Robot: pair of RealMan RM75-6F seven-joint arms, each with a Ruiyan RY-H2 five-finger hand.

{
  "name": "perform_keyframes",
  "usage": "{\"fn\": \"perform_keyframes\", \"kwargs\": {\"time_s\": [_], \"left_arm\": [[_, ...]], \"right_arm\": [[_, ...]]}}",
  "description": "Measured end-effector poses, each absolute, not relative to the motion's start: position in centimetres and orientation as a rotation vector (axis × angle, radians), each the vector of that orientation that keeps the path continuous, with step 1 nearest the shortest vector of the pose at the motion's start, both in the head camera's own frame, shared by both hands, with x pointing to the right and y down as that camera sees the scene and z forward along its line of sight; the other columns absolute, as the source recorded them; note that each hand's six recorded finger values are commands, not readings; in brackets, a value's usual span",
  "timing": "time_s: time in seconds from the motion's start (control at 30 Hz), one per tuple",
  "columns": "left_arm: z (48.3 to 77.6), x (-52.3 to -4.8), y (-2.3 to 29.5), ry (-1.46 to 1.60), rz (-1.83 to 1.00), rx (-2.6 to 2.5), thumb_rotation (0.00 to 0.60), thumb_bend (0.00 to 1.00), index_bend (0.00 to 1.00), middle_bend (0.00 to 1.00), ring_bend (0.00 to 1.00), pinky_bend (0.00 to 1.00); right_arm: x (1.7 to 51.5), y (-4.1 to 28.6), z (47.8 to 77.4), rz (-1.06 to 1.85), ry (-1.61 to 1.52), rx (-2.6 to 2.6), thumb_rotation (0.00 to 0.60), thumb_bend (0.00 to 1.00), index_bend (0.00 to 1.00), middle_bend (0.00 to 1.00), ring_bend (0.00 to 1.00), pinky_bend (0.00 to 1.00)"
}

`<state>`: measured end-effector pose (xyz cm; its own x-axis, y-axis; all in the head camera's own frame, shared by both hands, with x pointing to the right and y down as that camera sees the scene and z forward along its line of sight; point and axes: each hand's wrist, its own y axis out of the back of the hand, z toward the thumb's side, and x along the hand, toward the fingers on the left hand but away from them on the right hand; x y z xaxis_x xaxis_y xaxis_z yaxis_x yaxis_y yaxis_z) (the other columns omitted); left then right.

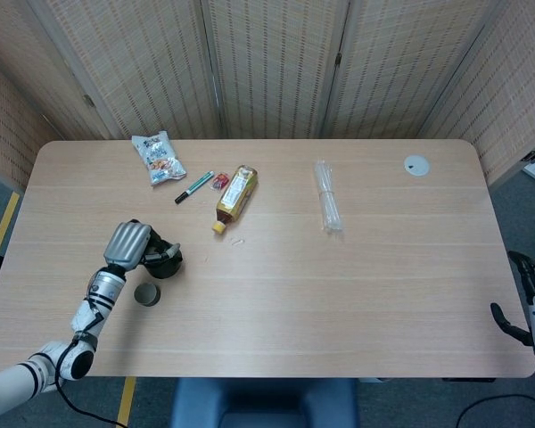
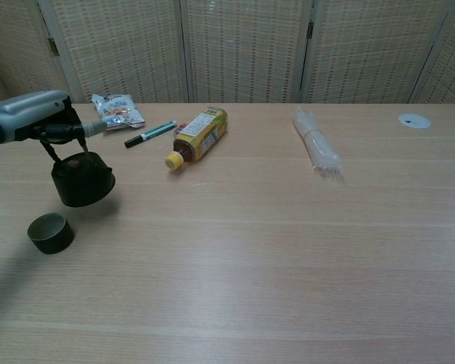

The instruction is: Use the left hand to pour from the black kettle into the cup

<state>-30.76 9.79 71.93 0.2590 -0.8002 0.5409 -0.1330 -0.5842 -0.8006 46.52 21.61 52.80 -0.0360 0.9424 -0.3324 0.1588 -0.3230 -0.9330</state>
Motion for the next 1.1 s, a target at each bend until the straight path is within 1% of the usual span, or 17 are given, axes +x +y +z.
{"fn": "perform_keyframes", "kwargs": {"time_s": [0.37,0.63,0.87,0.93,1.0,1.03,1.1], "left_arm": [[73.8,-29.2,9.1,0.759,-1.371,-1.841,0.147,0.29,1.0,1.0,0.91,0.38],[74.8,-28.5,9.4,0.71,-1.38,-1.818,0.142,0.29,0.99,1.0,0.88,0.36],[75.4,-28.5,10.0,0.675,-1.4,-1.818,0.148,0.29,0.93,0.99,0.81,0.36],[75.6,-28.5,10.2,0.666,-1.406,-1.823,0.147,0.29,0.89,0.95,0.76,0.35],[75.7,-28.5,10.3,0.661,-1.413,-1.83,0.147,0.29,0.85,0.87,0.69,0.35],[75.7,-28.4,10.4,0.662,-1.417,-1.836,0.145,0.29,0.82,0.79,0.62,0.35],[75.7,-28.4,10.5,0.67,-1.421,-1.849,0.141,0.29,0.79,0.67,0.51,0.35]], "right_arm": [[46.7,21.7,52.9,1.436,-1.196,-1.541,0.6,0.35,0.08,0.17,0.23,0.0],[46.8,21.8,52.9,1.439,-1.197,-1.54,0.6,0.35,0.08,0.17,0.23,0.0],[47.0,21.9,53.1,1.447,-1.198,-1.54,0.6,0.35,0.08,0.17,0.23,0.0],[47.0,21.9,53.1,1.446,-1.198,-1.541,0.6,0.35,0.08,0.17,0.23,0.0],[47.0,21.8,53.0,1.443,-1.198,-1.54,0.6,0.35,0.08,0.17,0.22,0.0],[46.9,21.8,53.0,1.442,-1.198,-1.54,0.6,0.35,0.08,0.17,0.23,0.0],[46.9,21.8,52.9,1.44,-1.198,-1.538,0.6,0.35,0.08,0.17,0.23,0.0]]}}
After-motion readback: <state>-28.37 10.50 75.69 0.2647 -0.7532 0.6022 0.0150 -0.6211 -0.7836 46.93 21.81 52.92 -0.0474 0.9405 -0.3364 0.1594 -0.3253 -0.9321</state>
